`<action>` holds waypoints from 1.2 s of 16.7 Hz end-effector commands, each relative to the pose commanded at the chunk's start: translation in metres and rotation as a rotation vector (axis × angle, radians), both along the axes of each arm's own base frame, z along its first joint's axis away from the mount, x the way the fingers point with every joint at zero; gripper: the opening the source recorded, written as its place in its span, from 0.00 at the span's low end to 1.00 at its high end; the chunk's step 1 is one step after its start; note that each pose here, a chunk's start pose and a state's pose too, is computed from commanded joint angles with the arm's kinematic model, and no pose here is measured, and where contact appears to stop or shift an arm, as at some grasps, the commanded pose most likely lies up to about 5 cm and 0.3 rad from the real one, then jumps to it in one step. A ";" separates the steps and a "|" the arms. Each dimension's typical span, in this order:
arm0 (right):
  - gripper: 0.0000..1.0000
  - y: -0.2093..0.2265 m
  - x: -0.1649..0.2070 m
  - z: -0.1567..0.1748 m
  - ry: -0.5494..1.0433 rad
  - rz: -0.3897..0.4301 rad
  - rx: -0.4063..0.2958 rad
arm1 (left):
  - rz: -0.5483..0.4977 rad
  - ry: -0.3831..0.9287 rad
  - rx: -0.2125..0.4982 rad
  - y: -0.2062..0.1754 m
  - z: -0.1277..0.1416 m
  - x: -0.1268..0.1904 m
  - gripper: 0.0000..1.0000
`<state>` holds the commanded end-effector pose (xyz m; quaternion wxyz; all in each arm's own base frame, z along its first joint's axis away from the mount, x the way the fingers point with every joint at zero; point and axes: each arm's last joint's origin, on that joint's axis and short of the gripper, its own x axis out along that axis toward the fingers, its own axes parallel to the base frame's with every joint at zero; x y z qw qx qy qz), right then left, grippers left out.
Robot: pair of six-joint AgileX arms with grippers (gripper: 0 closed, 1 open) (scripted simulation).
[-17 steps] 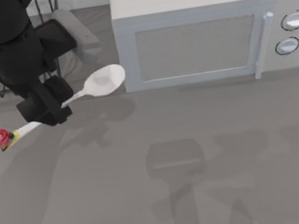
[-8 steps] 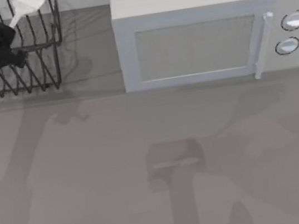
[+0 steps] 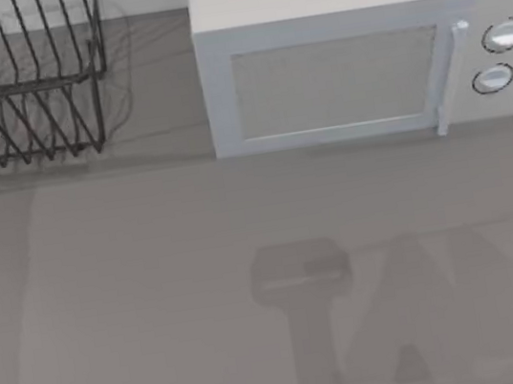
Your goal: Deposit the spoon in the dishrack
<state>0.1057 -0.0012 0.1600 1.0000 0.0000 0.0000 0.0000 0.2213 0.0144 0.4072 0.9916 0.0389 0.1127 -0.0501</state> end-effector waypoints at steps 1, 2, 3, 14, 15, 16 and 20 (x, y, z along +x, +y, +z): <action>1.00 0.000 0.000 0.000 0.000 0.000 0.000 | 0.025 -0.067 -0.024 0.005 0.004 -0.011 0.00; 1.00 0.000 0.000 0.000 0.000 0.000 0.000 | 0.044 -0.124 -0.044 0.009 0.006 -0.021 0.00; 1.00 0.000 0.000 0.000 0.000 0.000 0.000 | 0.060 -0.170 -0.059 0.011 0.009 -0.029 0.00; 1.00 0.000 0.000 0.000 0.000 0.000 0.000 | 0.075 -0.224 -0.080 0.016 0.007 -0.018 0.00; 1.00 0.000 0.000 0.000 0.000 0.000 0.000 | 0.076 -0.223 -0.081 0.018 0.002 -0.005 0.00; 1.00 0.000 0.000 0.000 0.000 0.000 0.000 | 0.077 -0.222 -0.082 0.020 -0.004 0.010 0.00; 1.00 0.000 0.000 0.000 0.000 0.000 0.000 | 0.082 -0.235 -0.081 0.025 -0.050 0.083 0.00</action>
